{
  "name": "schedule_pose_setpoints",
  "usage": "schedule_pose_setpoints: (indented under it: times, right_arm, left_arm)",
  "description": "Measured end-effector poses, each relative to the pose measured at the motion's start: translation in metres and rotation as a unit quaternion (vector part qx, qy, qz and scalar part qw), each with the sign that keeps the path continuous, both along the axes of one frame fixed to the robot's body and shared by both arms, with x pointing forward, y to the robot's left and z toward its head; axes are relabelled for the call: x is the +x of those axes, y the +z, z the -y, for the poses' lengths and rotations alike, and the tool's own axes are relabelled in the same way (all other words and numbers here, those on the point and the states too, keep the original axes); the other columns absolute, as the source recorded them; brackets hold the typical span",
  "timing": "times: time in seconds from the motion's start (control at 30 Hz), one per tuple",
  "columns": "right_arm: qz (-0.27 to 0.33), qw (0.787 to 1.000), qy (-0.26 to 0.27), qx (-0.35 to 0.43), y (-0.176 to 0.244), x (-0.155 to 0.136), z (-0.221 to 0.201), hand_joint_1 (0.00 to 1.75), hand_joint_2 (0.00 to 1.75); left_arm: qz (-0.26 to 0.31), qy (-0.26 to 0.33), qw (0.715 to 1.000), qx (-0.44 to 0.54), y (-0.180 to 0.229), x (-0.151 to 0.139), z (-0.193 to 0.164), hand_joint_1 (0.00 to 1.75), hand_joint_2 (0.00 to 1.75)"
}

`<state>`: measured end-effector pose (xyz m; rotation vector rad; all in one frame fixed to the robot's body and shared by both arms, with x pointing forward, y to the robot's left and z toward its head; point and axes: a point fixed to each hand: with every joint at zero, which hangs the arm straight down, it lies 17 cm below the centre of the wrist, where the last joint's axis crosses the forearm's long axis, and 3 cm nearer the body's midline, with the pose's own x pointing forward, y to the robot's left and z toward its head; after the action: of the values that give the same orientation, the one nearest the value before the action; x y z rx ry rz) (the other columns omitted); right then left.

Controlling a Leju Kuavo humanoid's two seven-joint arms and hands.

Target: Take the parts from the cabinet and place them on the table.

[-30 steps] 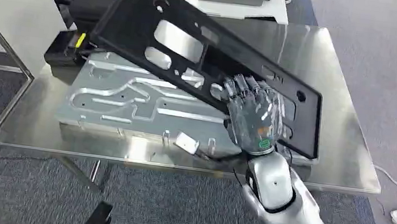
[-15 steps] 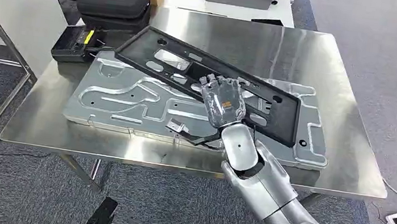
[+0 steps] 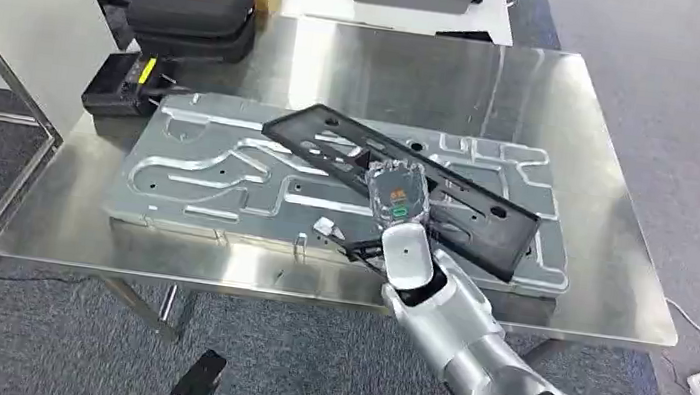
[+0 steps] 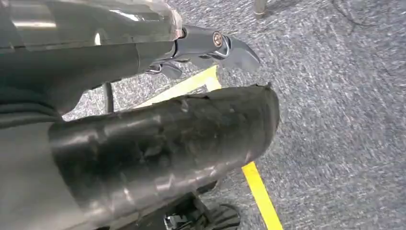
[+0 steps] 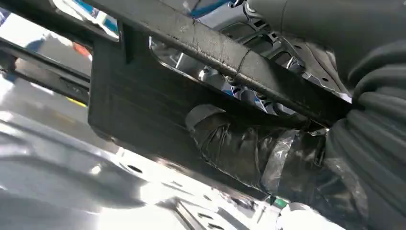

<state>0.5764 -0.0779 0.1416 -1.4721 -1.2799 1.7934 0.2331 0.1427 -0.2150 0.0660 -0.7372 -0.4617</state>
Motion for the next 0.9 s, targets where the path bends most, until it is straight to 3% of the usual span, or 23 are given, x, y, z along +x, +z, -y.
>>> schedule_pose_setpoints:
  times: [0.33, 0.37, 0.43, 0.5, 0.53, 0.9]
  right_arm:
    - [-0.037, 0.999, -0.032, -0.017, -0.032, -0.003, 0.019, 1.75, 1.75]
    - [-0.039, 0.999, -0.033, -0.016, -0.034, -0.003, 0.02, 1.68, 1.75]
    - [-0.041, 0.998, -0.036, -0.016, -0.036, -0.004, 0.022, 0.0, 1.75]
    - [-0.044, 0.998, -0.037, -0.014, -0.038, -0.004, 0.024, 0.0, 1.75]
    - [-0.046, 0.998, -0.036, -0.013, -0.04, -0.004, 0.024, 0.0, 0.0]
    - [-0.028, 0.999, -0.009, 0.022, -0.038, -0.012, 0.008, 0.0, 0.0]
  left_arm:
    - [-0.003, -0.004, 1.0, 0.001, 0.0, 0.001, 0.001, 0.0, 0.0]
    - [-0.003, -0.004, 1.0, 0.002, 0.0, 0.0, 0.001, 0.0, 0.0]
    - [-0.003, -0.006, 1.0, 0.003, 0.0, 0.001, 0.002, 0.0, 0.0]
    - [-0.002, -0.007, 1.0, 0.003, 0.001, 0.002, 0.002, 0.0, 0.0]
    - [-0.001, -0.008, 1.0, 0.003, 0.001, 0.003, 0.002, 0.0, 0.0]
    - [-0.003, -0.005, 1.0, 0.003, 0.0, 0.001, 0.002, 0.0, 0.0]
